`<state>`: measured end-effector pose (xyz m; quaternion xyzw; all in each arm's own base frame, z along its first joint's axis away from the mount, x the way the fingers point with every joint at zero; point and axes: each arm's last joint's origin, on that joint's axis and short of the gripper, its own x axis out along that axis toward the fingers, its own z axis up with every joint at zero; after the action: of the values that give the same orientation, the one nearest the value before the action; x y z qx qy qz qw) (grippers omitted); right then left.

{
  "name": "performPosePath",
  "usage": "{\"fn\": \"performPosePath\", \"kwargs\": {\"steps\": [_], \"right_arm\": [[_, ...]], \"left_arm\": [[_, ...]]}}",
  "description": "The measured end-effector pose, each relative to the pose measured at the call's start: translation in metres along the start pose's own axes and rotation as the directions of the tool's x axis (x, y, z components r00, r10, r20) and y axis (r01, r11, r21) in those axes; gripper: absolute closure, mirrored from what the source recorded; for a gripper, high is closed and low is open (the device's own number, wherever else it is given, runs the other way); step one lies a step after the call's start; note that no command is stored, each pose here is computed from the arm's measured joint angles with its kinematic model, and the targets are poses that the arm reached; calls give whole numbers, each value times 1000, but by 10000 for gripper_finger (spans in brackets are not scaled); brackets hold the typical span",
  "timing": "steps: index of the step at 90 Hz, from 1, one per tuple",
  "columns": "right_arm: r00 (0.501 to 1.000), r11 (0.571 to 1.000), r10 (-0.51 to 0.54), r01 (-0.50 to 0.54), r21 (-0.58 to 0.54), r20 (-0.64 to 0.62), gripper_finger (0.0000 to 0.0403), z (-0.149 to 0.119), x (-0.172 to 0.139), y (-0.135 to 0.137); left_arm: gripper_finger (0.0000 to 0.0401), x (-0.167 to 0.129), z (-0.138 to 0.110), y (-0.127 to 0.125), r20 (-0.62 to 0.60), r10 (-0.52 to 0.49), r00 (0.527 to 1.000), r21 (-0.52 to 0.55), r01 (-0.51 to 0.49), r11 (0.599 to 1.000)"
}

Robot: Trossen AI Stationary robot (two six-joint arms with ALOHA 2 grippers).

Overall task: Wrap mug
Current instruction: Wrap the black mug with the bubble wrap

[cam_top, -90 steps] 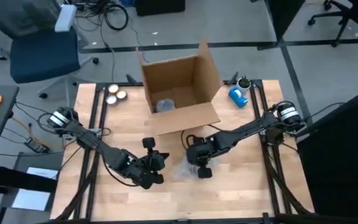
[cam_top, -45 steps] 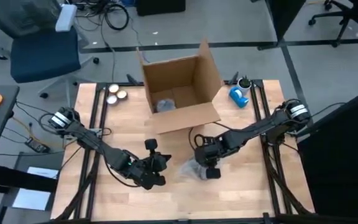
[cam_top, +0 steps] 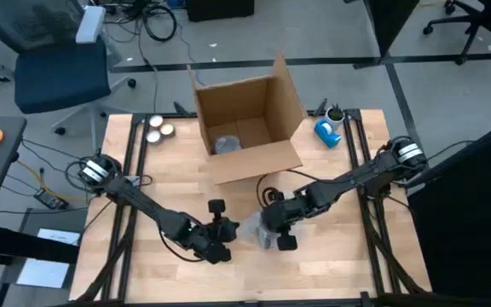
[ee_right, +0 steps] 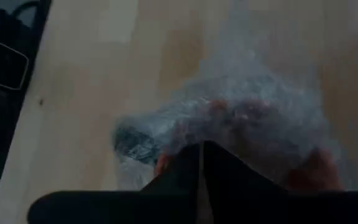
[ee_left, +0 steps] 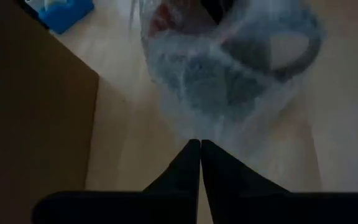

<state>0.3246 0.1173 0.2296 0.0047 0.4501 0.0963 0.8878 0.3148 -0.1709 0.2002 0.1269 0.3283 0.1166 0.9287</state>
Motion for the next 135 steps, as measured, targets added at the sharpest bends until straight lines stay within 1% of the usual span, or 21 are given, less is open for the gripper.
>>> {"fn": "performPosePath", "kwargs": {"steps": [9, 13, 25, 37, 56, 64, 77, 84, 92, 99, 112, 117, 125, 135], "right_arm": [[1000, 1000, -7, 7, -10, 12, 403, 2, 0, -4], [1000, 1000, -26, 26, -6, 15, 403, 2, 0, -7], [998, 998, -60, 60, 6, 15, 403, 3, 0, -13], [999, 999, -37, 38, 9, -34, 403, -1, 0, -14], [993, 998, -63, 64, 3, -101, 403, -8, -1, -12], [993, 997, -77, 76, -8, -86, 403, -7, -6, -9], [991, 988, -135, 135, -70, -7, 403, 9, -16, -2], [987, 984, -157, 158, -81, 23, 403, 13, -16, -2], [984, 982, -177, 176, -72, -12, 403, 11, -6, -9], [981, 981, -183, 178, -76, -69, 403, 6, 8, -12], [975, 986, -159, 147, -84, -154, 403, -3, 36, -14], [976, 989, -134, 123, -76, -172, 402, -4, 44, -14], [971, 993, -108, 94, -72, -213, 402, -9, 51, -13], [968, 993, -101, 85, -76, -231, 402, -11, 49, -11]], "left_arm": [[401, 9, 0, -5, 17, -40, 999, 1, 40, 999], [401, 13, 1, -7, 24, -57, 998, 9, 56, 998], [401, 23, 1, -9, 38, -92, 995, -14, 93, 996], [401, 28, 4, -7, 62, -96, 993, -17, 97, 995], [401, 30, 7, -5, 84, -99, 991, 6, 99, 995], [401, 30, 7, -5, 80, -99, 992, 8, 98, 995], [401, 30, 8, -5, 88, -100, 991, 3, 100, 995], [401, 30, 8, -5, 86, -99, 991, 4, 99, 995], [401, 30, 8, -5, 87, -99, 991, 5, 99, 995], [401, 30, 7, -5, 85, -99, 991, 6, 99, 995], [401, 30, 7, -5, 78, -98, 992, 9, 97, 995], [401, 30, 7, -5, 78, -98, 992, 10, 97, 995], [401, 30, 6, -5, 76, -97, 992, 11, 97, 995], [401, 30, 6, -5, 75, -97, 992, 12, 96, 995]]}}
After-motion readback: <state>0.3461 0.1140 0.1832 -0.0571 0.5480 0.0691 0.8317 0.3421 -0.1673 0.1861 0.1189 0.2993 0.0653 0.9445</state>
